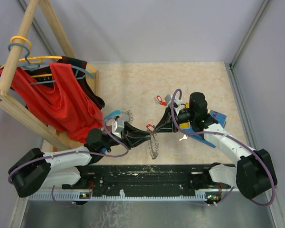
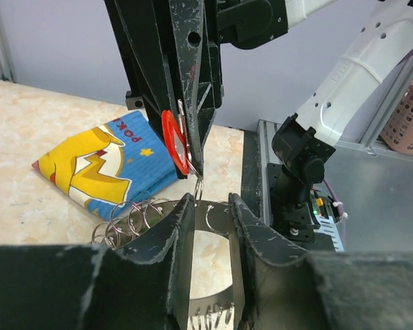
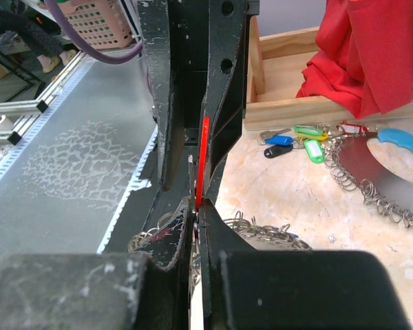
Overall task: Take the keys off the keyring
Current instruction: Remove the key from the keyring.
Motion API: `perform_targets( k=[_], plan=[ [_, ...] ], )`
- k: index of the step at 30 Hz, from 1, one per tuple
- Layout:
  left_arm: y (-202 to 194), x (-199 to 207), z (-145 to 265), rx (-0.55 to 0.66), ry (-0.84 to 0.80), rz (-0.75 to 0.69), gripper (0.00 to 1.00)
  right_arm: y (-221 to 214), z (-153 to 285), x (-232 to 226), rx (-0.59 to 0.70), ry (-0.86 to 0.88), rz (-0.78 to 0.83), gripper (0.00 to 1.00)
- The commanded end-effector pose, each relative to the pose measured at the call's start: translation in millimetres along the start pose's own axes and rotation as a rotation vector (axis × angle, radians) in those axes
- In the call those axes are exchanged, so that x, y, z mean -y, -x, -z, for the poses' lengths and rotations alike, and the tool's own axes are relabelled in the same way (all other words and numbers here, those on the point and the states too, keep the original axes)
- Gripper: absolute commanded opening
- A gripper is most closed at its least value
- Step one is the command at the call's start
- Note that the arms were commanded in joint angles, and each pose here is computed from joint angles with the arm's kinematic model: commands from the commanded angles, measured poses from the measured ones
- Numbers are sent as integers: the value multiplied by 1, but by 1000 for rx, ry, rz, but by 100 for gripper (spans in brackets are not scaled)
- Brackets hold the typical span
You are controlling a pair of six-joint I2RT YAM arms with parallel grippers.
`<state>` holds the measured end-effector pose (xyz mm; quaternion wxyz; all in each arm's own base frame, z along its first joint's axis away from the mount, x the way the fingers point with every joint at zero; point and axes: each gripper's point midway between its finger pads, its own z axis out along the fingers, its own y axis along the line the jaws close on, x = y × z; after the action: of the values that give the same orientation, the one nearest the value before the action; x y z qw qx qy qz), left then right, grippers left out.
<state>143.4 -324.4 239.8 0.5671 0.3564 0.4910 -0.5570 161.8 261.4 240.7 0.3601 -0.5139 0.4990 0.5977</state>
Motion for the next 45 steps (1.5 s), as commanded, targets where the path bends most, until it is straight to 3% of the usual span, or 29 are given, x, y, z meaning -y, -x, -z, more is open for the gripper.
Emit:
perform_targets(
  k=[1, 45],
  plan=[
    [16, 4, -7, 46, -26, 25, 31, 30, 2, -8, 17, 18, 139, 0],
    [-3, -2, -25, -14, -13, 42, 25, 29, 2, -6, 17, 17, 131, 0]
  ],
)
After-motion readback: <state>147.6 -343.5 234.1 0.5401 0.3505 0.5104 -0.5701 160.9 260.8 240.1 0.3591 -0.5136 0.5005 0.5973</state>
